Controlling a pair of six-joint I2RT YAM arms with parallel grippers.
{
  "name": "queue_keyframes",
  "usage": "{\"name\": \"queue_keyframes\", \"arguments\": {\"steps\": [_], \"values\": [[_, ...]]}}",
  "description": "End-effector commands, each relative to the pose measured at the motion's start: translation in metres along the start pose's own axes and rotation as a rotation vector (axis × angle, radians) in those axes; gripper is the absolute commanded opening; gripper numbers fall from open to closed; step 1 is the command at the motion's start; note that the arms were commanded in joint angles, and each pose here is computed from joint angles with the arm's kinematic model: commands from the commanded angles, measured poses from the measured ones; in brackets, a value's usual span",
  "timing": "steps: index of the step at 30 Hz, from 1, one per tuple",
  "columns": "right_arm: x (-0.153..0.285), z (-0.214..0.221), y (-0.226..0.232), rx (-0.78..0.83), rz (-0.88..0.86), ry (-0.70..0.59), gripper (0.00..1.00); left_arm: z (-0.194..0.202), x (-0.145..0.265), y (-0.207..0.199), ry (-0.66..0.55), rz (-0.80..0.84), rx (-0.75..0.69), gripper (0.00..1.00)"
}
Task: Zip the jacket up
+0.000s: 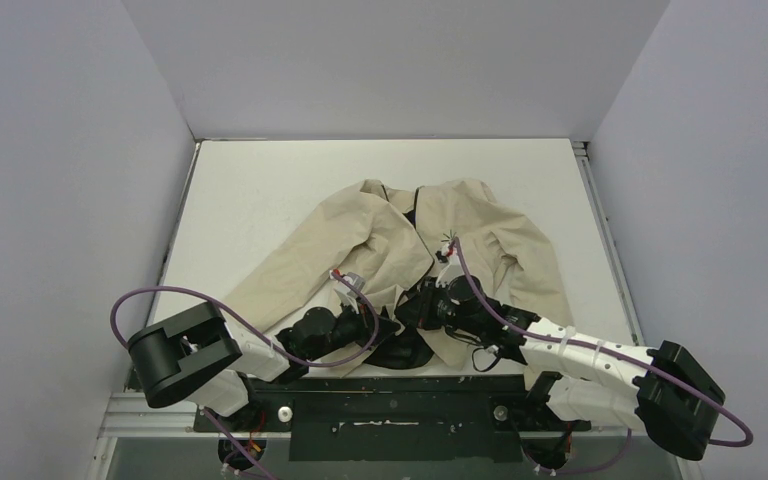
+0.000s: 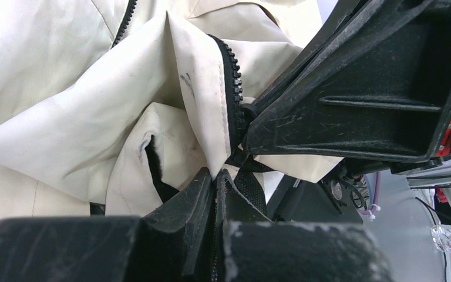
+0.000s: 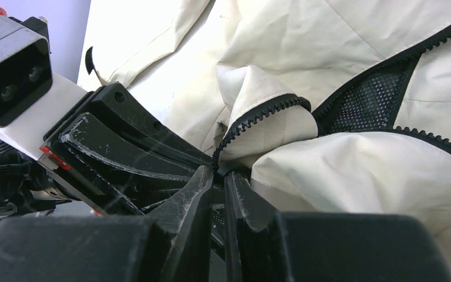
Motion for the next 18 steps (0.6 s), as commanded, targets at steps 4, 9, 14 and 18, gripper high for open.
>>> {"name": "queue_keyframes", "arguments": {"steps": [4,9,14,18], "values": [[0.002,-0.033,0.029,-0.051,-0.114,-0.142,0.0,0.002,0.002,-0.005,0.026,0.054,-0.02,0.0],[0.003,-0.045,0.035,-0.075,-0.125,-0.184,0.0,0.004,0.001,-0.008,0.047,0.058,-0.039,0.0],[0.006,-0.06,0.051,-0.072,-0.171,-0.202,0.0,0.007,-0.002,-0.011,0.082,0.061,-0.072,0.0],[0.01,-0.069,0.063,-0.065,-0.2,-0.198,0.0,0.009,-0.004,-0.014,0.103,0.067,-0.098,0.0]]}}
Point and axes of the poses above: each gripper's point midway between its finger pads, its own x axis back along the fingers, its own y axis along the line the jaws close on, z = x × y, the point moved 10 cm from there along x, back along the fingers, and after that the axes turned 8 degrees about -x, right-handed, at the moved point
